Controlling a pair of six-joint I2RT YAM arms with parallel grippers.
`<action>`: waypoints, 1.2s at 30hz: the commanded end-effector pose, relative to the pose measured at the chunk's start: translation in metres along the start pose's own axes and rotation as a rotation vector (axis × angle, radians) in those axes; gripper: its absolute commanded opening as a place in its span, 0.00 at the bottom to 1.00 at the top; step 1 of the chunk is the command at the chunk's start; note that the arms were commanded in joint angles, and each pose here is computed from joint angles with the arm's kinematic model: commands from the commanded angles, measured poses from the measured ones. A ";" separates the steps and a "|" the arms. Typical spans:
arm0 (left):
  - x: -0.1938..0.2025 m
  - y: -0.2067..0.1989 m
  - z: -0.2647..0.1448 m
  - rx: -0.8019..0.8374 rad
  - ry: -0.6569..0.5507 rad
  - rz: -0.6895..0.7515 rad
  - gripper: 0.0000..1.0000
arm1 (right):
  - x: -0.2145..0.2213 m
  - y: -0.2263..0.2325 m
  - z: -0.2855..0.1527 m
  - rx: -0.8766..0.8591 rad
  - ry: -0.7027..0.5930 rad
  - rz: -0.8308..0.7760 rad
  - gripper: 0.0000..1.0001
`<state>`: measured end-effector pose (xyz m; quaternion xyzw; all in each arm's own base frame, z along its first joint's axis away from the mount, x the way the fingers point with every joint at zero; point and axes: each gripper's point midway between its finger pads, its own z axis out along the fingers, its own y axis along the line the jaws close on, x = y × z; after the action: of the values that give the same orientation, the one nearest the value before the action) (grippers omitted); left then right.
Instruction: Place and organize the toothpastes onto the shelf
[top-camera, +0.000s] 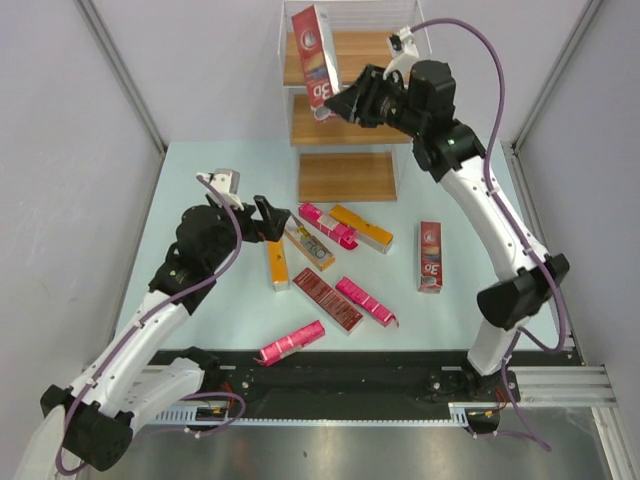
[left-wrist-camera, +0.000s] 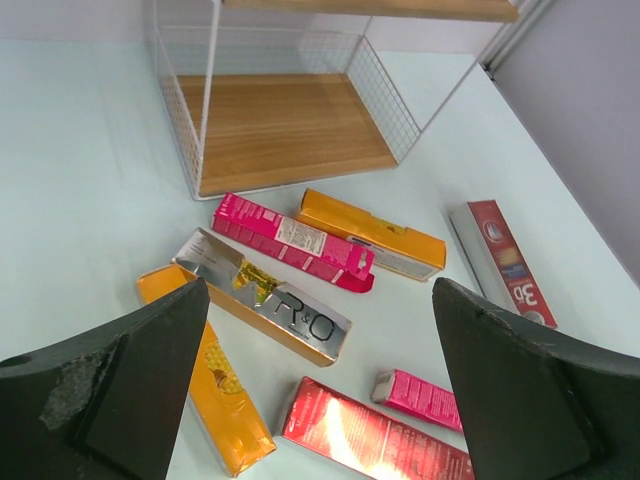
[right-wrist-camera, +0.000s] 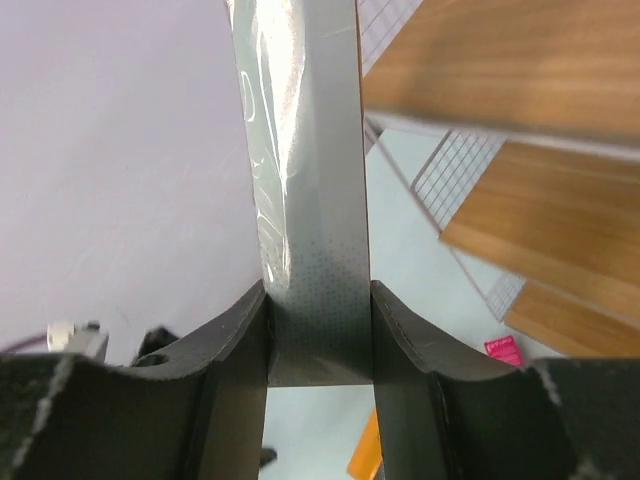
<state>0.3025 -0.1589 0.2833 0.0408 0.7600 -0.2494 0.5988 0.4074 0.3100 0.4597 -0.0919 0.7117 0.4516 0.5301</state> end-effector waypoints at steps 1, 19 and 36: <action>-0.016 -0.020 -0.003 0.086 -0.018 0.034 1.00 | -0.048 0.000 0.014 0.010 -0.108 0.050 0.12; -0.023 -0.022 -0.003 0.083 -0.017 0.037 1.00 | -0.078 -0.030 0.066 -0.193 -0.132 0.360 0.15; -0.010 -0.019 0.000 0.083 0.006 0.033 1.00 | -0.067 -0.044 0.074 -0.198 -0.109 0.417 0.49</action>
<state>0.3010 -0.1695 0.2895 0.0634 0.7622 -0.2647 0.5873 0.5188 0.3197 0.4637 0.0541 0.6702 0.6010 0.4321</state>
